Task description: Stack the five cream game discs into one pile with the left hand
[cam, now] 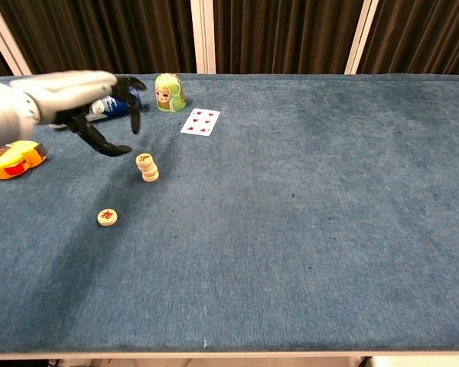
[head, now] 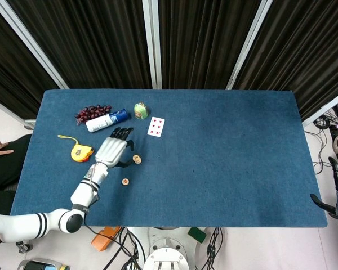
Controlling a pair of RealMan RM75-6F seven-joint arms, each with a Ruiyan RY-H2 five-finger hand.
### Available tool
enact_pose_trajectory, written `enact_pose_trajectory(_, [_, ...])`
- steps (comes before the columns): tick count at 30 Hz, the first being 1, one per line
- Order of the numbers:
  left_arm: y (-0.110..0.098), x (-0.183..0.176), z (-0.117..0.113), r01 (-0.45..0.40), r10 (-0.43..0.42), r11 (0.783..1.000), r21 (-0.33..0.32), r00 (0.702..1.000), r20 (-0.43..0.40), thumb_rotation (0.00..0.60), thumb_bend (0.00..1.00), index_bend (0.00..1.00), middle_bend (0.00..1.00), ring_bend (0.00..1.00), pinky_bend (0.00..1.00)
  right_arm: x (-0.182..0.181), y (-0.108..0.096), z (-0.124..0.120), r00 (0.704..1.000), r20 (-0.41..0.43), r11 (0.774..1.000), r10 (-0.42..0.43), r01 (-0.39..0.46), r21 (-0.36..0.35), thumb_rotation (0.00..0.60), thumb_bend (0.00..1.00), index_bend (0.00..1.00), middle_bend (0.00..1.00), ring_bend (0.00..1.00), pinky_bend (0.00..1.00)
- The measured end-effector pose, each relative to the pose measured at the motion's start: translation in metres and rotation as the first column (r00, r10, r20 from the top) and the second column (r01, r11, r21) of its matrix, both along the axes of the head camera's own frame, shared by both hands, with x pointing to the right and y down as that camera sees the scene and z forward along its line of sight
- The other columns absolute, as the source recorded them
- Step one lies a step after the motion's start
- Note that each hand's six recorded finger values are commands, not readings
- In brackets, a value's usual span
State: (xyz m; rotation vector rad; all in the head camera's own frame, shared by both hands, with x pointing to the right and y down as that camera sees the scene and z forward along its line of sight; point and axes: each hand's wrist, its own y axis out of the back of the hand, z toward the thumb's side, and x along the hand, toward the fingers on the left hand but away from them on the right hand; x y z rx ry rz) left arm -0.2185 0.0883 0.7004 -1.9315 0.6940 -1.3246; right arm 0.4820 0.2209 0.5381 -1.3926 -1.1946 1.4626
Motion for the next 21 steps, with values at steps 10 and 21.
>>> enact_pose_trajectory(10, [0.052, -0.043, -0.016, -0.002, 0.002, 1.0, 0.003, 1.0, -0.024, 0.6, 0.17, 0.44, 0.0, 0.0, 0.0, -0.007, -0.003, 0.003, 1.0, 0.008, 1.0, -0.024, 0.024, -0.002, 0.6, 0.24, 0.0, 0.04, 0.0, 0.0])
enact_pose_trajectory(21, [0.083, -0.033, 0.005, -0.029, 0.025, 0.996, -0.082, 0.999, -0.039, 0.6, 0.22, 0.44, 0.0, 0.0, 0.0, -0.008, 0.001, 0.001, 1.0, 0.006, 1.0, -0.022, 0.022, 0.003, 0.6, 0.24, 0.0, 0.04, 0.0, 0.0])
